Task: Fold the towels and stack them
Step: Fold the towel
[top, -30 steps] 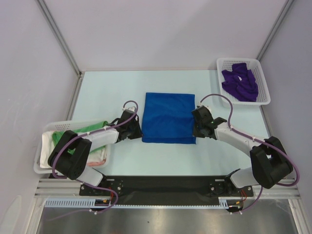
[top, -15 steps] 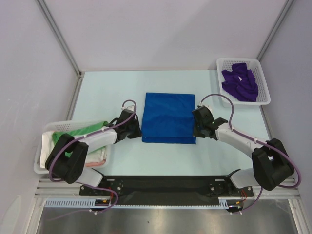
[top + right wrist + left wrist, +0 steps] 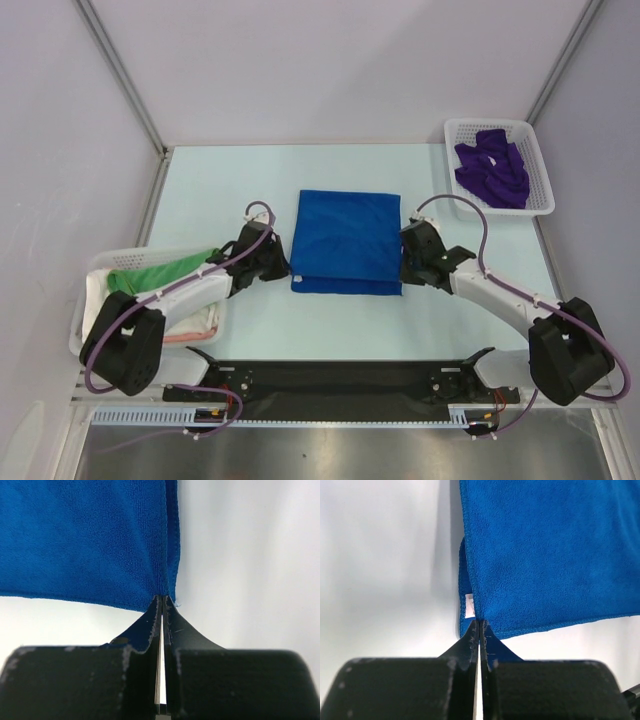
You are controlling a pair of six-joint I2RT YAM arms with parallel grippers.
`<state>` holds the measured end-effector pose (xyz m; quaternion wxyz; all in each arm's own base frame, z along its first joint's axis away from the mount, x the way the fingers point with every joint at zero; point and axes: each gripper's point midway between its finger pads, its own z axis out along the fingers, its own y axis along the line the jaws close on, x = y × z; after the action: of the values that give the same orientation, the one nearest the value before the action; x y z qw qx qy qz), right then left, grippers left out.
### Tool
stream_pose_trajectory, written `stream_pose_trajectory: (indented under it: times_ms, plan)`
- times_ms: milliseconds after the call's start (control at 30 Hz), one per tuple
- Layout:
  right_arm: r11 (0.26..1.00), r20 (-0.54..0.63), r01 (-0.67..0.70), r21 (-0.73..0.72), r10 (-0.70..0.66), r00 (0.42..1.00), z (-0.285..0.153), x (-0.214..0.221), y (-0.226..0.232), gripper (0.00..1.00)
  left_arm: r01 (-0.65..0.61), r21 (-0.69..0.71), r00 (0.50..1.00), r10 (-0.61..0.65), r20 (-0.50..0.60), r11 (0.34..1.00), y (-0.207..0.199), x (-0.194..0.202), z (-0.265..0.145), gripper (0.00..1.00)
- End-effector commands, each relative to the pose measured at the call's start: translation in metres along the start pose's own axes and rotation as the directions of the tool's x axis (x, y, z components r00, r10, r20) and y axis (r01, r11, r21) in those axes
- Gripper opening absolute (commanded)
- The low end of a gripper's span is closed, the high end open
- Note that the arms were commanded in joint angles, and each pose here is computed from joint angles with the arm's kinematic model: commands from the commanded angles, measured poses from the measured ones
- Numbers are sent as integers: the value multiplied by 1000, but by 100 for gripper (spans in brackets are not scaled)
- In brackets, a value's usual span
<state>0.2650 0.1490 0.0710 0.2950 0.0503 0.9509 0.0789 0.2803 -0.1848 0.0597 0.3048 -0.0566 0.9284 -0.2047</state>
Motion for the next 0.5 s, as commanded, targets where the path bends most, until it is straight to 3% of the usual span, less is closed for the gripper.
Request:
stream_pose_trajectory:
  times_ms: [0,467]
  plan:
    - [1000,9,-2,11,2,1000,-6,5,-5,0,-2,29,1000,2,17,1000,-6,-1,-8,0]
    - [1000,-42,2,15,-2,999,3,37,-10,0,6,20,999,-5,-46,1000,7,27,2,0]
